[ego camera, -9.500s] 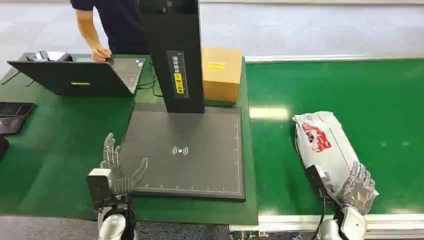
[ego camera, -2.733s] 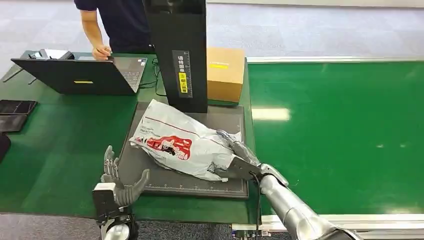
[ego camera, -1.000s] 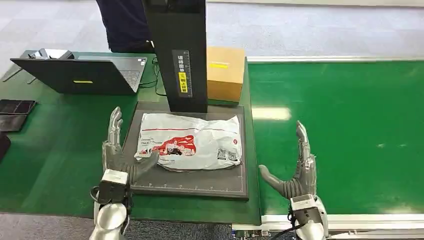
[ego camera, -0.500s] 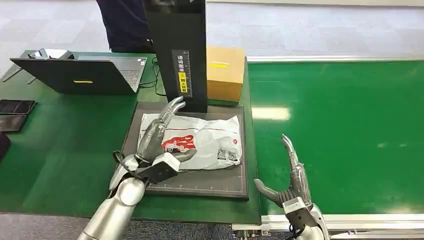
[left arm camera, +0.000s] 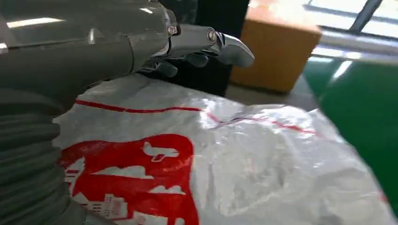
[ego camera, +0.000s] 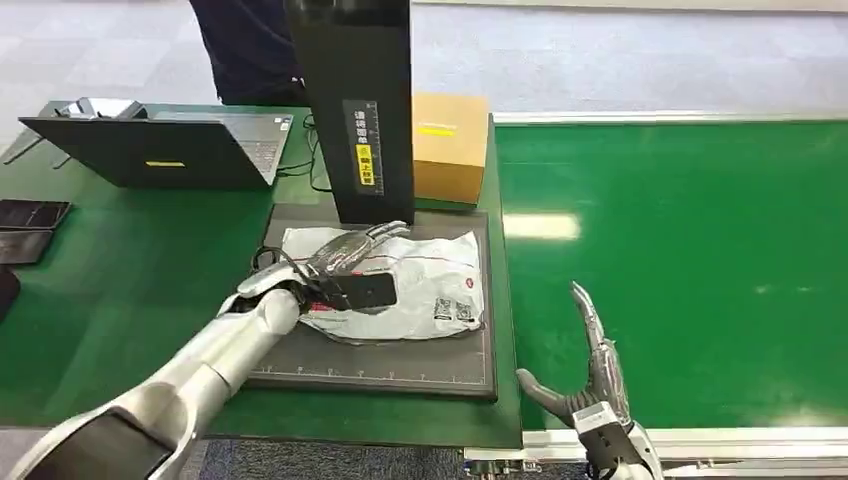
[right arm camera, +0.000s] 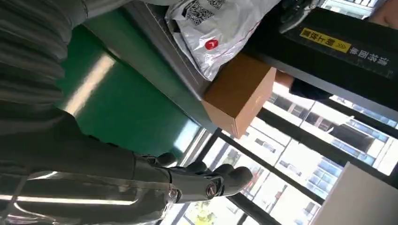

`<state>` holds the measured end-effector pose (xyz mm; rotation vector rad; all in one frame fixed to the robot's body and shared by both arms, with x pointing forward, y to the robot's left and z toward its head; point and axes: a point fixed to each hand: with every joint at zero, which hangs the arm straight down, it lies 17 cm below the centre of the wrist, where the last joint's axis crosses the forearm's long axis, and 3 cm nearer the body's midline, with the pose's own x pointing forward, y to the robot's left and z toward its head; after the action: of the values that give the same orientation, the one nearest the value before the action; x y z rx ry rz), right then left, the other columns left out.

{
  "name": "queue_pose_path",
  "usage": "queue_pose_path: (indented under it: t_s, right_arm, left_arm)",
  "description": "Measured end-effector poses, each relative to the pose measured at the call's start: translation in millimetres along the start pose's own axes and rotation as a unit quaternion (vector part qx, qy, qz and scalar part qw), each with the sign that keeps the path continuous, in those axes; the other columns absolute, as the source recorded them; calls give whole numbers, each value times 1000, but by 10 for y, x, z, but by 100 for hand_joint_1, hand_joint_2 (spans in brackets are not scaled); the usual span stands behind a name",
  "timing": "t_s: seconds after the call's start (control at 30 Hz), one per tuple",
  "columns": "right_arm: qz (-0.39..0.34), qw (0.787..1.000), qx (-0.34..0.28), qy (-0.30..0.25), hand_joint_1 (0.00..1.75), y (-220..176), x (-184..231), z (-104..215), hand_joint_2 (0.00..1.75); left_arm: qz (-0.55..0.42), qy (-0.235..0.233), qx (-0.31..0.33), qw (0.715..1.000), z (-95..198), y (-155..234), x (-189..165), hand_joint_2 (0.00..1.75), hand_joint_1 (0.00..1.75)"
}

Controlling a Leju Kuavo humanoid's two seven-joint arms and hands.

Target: Moved the parcel from conveyor to table for the left to box.

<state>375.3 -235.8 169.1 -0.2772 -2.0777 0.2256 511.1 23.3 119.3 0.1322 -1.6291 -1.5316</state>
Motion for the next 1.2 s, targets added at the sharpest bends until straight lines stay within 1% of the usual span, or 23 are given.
queue_pose_path:
  t_s: [0.13, 0.3, 0.33, 0.37, 0.6, 0.73, 0.97, 1.13, 1.2]
  right_arm:
    - [-1, 1000, 0, 6, 0, -19, -28, 59, 175]
    - [1, 1000, 3, 8, 0, -9, -34, 88, 175]
    - [1, 1000, 4, 8, 0, -8, -35, 89, 175]
    - [1, 1000, 4, 8, 0, -8, -35, 89, 175]
    - [3, 1000, 4, 8, 0, -6, -36, 90, 175]
    - [7, 1000, 0, 11, 0, -27, -38, 109, 175]
    - [20, 1000, -15, 18, 0, -171, -16, 242, 175]
    - [27, 999, -21, 21, 0, -261, 4, 310, 175]
    - [28, 999, -19, 22, 0, -283, 21, 337, 175]
  left_arm:
    - [-21, 56, -24, 998, 98, -103, -378, 175, 0]
    - [-23, 95, -20, 995, 255, -110, -716, 175, 0]
    - [-21, 100, -20, 995, 287, -113, -768, 175, 16]
    - [-19, 105, -21, 994, 313, -118, -808, 175, 175]
    - [-12, 116, -21, 993, 497, -115, -1026, 175, 175]
    - [-7, 106, 17, 994, 514, 3, -1015, 175, 175]
    - [31, 65, 84, 994, 670, 170, -807, 175, 175]
    - [67, 7, 129, 989, 809, 312, -516, 175, 175]
    - [85, -26, 147, 985, 903, 349, -298, 175, 175]
